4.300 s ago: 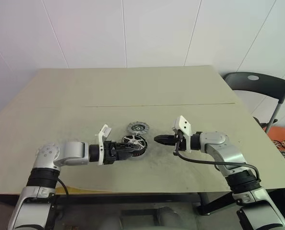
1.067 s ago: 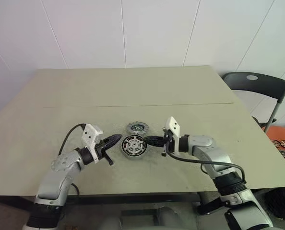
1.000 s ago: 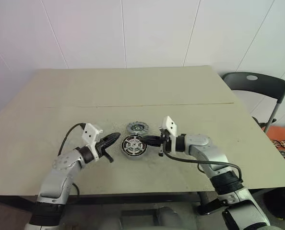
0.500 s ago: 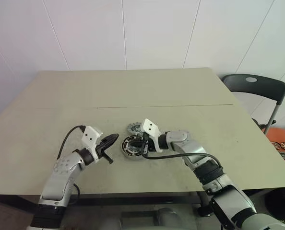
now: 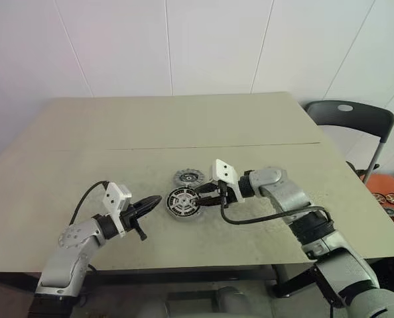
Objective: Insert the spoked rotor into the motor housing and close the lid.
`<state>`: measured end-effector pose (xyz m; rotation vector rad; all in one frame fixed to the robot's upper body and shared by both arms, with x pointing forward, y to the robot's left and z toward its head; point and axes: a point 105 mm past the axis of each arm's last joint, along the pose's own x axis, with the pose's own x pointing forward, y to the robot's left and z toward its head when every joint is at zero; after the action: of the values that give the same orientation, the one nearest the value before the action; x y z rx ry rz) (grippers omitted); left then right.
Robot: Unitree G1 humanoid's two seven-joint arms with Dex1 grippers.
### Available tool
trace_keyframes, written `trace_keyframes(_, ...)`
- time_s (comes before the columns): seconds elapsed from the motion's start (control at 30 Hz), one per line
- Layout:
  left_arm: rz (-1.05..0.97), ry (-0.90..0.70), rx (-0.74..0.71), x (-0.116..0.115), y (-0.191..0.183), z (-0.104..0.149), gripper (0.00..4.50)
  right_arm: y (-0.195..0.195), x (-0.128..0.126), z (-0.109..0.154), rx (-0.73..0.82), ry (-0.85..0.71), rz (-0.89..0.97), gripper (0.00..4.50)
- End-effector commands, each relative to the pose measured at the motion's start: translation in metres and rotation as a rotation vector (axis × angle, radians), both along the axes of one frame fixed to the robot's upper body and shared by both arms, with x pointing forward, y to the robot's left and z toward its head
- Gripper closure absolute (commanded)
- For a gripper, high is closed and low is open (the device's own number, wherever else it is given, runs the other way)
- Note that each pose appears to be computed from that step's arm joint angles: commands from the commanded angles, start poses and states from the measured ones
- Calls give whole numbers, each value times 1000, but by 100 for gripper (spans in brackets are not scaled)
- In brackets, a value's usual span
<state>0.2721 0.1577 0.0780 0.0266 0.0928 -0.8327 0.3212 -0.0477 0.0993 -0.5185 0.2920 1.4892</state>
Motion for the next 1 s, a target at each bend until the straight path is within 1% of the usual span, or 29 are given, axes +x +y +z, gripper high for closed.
trace_keyframes(0.03, -19, -55, -7, 2, -8, 8, 450, 4, 7, 19, -60, -122, 79, 153)
trace_keyframes(0.17, -16, -60, 5, 4, -12, 5, 450, 7, 17, 22, -116, -164, 89, 19)
trace_keyframes(0.2, -12, -61, 1, 4, -12, 4, 450, 7, 18, 21, -138, -169, 96, 2)
trace_keyframes(0.37, -6, -64, 3, 6, -12, 3, 450, 5, 15, 11, -224, -175, 158, 2)
trace_keyframes(0.67, 28, -80, 11, 10, -6, 6, 450, 9, 11, 3, -285, -229, 240, 2)
trace_keyframes(0.87, 37, -84, 10, 12, -7, 6, 450, 13, 11, -10, -307, -234, 239, 2)
trace_keyframes(1.0, 33, -77, 9, 11, -10, 3, 450, 14, 16, -22, -340, -251, 203, 2)
